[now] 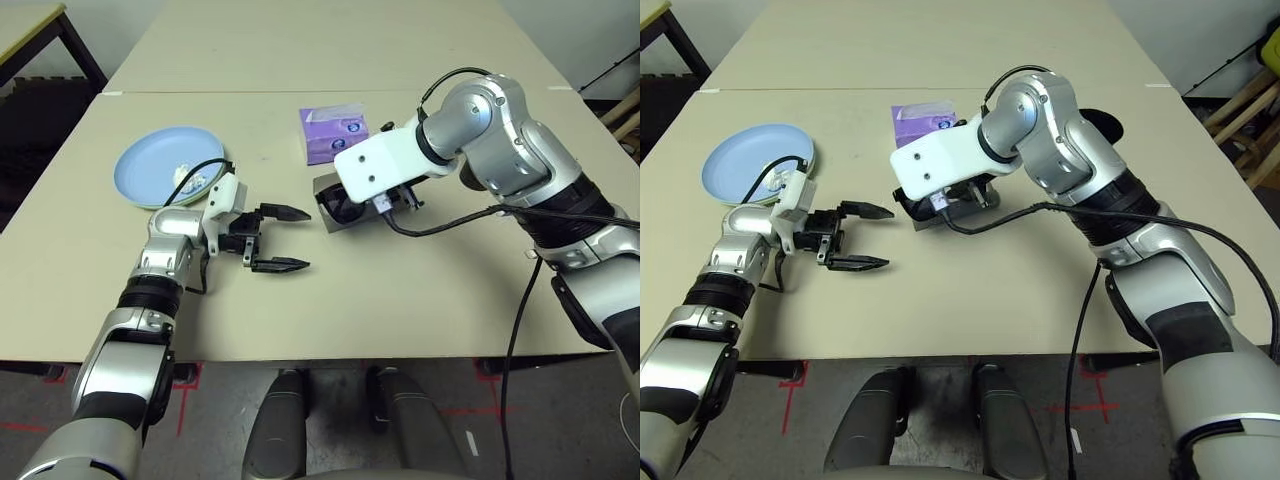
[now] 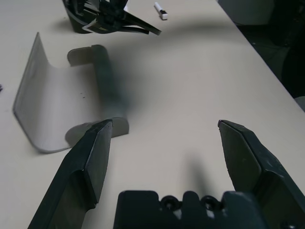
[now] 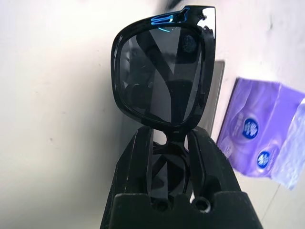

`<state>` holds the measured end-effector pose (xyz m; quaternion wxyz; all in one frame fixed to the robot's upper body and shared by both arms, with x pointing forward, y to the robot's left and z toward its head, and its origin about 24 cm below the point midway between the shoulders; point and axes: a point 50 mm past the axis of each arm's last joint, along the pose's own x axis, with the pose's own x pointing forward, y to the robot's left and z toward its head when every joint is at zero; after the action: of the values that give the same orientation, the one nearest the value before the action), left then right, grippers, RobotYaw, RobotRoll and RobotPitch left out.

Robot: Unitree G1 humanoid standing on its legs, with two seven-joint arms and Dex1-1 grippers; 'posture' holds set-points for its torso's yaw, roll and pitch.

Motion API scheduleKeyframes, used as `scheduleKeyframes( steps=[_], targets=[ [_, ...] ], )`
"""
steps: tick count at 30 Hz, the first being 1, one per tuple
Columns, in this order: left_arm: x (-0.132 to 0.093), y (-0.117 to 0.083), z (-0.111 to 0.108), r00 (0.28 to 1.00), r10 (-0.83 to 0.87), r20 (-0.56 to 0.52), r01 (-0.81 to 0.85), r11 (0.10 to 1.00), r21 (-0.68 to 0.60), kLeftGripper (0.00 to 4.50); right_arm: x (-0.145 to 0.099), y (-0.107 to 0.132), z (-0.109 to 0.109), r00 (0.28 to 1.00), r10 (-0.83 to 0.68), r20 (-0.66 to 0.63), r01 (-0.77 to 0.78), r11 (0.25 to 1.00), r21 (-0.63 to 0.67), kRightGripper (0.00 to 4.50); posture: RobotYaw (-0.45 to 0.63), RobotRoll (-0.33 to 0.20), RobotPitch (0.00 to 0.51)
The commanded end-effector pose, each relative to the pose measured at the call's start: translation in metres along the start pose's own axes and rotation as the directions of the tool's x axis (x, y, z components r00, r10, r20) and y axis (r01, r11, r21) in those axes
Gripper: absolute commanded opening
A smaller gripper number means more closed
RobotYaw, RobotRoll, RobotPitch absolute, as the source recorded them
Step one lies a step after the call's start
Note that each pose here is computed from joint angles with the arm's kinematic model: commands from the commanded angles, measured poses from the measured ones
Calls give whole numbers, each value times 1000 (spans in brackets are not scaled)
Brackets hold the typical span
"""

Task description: Organize and tidy the items on the table.

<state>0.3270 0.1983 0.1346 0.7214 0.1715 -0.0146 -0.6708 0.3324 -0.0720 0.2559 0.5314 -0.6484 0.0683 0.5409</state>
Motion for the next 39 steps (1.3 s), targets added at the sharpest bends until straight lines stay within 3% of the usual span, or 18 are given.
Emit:
scheduleKeyframes(
  steps=[1,20,39],
  targets=[
    [-4,-2,-1,1000,16,-21,-16,1000,4,4500,10,3,-4,1000,12,-13,-12,1000,14,1129,112,0,180],
    [-9,-12,11,992,125,37,-126,992,26,4500,41,-7,-12,994,-68,-81,62,995,-76,1129,145,0,190],
    [-6,-11,17,990,132,52,-133,991,21,4500,44,-14,-17,993,-71,-97,68,997,-34,1129,144,0,193]
  ],
)
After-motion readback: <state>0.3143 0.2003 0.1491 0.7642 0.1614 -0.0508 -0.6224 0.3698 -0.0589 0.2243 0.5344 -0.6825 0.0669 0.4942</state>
